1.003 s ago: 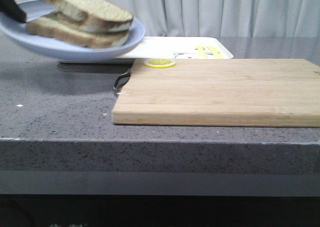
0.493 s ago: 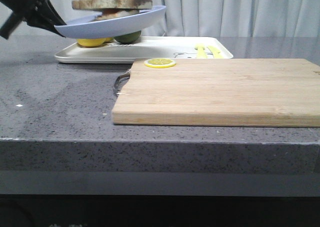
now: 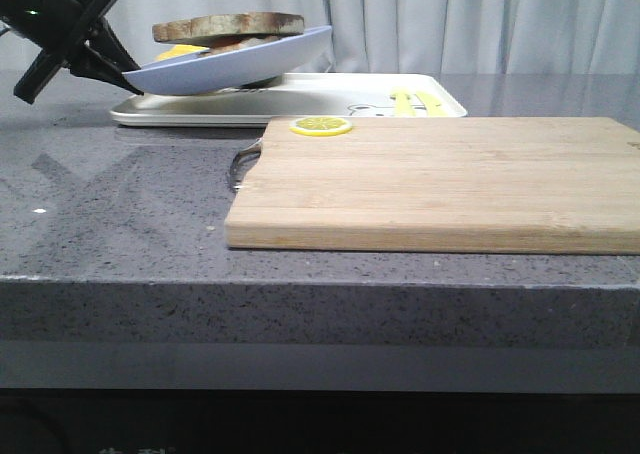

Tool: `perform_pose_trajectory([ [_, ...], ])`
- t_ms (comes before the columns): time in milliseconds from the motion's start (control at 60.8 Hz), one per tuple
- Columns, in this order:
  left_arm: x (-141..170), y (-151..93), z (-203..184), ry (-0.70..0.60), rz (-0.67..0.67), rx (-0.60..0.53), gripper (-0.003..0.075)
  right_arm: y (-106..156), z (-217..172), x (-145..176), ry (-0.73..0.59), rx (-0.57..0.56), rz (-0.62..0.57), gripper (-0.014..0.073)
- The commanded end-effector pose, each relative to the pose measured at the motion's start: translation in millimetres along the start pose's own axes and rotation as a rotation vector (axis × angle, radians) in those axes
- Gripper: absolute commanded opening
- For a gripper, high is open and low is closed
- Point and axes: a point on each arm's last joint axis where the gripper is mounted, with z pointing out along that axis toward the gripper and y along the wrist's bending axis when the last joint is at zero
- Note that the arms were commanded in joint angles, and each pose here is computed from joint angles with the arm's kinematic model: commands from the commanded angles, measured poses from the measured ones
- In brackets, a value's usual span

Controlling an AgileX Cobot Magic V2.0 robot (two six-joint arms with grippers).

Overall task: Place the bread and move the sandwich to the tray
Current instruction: 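Grasp the blue plate rim with the left gripper and slide it onto the tray, then release the plate and raise the left gripper away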

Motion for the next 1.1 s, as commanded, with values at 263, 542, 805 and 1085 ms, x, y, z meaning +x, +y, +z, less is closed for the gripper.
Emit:
perform_pose_trajectory([
  [263,-1,-44,-34,-0.089,0.027,0.119,0.0155,0,-5,-13,-0.092,0.011,-0.005,0.0402],
  [542,3,-49,-41,-0.069,0.048,0.116,0.0249,0,-5,-13,-0.092,0.011,-0.005,0.0402],
  [805,15,-76,-82,-0.131,0.170,0.063,0.0248,0,-5,-13,-0.092,0.011,-0.005,0.0402],
  [1085,47,-123,-157,-0.274,0.404,-0.014,0.0238,0,-5,-13,-0.092,0.011,-0.005,0.0402],
])
